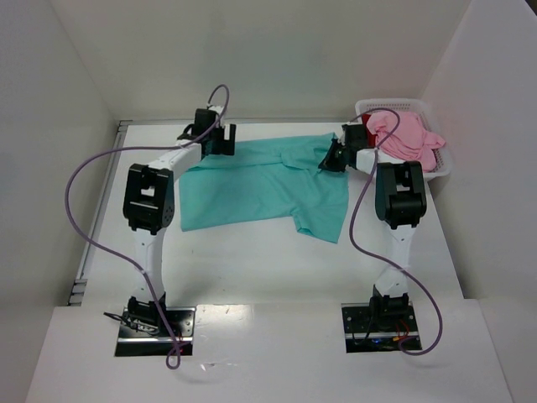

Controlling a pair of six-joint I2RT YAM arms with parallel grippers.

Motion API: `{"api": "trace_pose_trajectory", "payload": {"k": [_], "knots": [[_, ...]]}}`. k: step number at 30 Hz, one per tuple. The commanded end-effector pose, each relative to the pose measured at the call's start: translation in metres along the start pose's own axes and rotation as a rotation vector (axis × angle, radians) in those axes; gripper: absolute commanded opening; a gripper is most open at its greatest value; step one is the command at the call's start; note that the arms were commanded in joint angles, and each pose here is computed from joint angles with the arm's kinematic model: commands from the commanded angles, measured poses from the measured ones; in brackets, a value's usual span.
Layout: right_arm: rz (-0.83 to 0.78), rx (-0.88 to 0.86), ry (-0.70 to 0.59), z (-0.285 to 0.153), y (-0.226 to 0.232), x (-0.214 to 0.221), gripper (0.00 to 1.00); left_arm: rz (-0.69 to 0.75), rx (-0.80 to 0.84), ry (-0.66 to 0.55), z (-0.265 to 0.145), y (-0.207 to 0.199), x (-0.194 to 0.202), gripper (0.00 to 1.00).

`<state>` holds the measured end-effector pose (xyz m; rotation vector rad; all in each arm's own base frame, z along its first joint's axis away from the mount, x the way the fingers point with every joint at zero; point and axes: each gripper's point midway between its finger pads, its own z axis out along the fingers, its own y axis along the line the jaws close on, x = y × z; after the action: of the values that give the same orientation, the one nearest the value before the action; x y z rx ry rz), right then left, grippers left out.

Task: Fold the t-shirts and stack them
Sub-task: Fold the flattened tshirt in 1/3 of the way

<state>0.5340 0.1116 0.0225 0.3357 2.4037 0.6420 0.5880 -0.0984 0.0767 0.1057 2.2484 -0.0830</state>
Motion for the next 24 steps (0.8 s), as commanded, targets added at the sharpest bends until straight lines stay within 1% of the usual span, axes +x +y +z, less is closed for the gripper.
{"api": "trace_pose_trajectory", "payload": {"k": [1,2,3,5,8,9,10,13,15,22,24], "knots": [[-0.029,-0.020,-0.057,-0.024,0.019,-0.016,0.03,-0.047,0.136,-0.131,-0.012,-0.056,-0.048,1.00],[-0.029,-0.020,-0.057,-0.024,0.019,-0.016,0.03,-0.085,0.166,-0.118,-0.006,-0.063,-0.042,1.00],[-0.029,-0.020,-0.057,-0.024,0.019,-0.016,0.03,-0.095,0.196,-0.142,-0.009,-0.073,-0.052,1.00],[-0.029,-0.020,-0.057,-0.024,0.019,-0.016,0.03,-0.116,0.224,-0.148,-0.003,-0.085,-0.052,1.00],[-0.038,-0.028,-0.052,-0.024,0.020,-0.015,0.03,-0.144,0.226,-0.149,0.008,-0.093,-0.055,1.00],[-0.035,-0.024,-0.045,-0.023,0.018,-0.011,0.03,-0.152,0.221,-0.128,0.016,-0.097,-0.046,1.00],[-0.035,-0.024,-0.045,-0.023,0.018,-0.011,0.03,-0.152,0.222,-0.131,0.017,-0.098,-0.051,1.00],[-0.035,-0.024,-0.045,-0.026,0.018,-0.010,0.03,-0.174,0.215,-0.088,0.029,-0.099,-0.039,1.00],[-0.033,-0.020,-0.037,-0.025,0.016,-0.007,0.03,-0.174,0.204,-0.081,0.035,-0.098,-0.036,1.00],[-0.039,0.001,-0.038,-0.032,0.014,-0.005,0.03,-0.173,0.194,-0.036,0.038,-0.097,-0.026,1.00],[-0.038,0.001,-0.038,-0.032,0.014,-0.005,0.03,-0.174,0.167,-0.026,0.041,-0.092,-0.022,1.00]]}}
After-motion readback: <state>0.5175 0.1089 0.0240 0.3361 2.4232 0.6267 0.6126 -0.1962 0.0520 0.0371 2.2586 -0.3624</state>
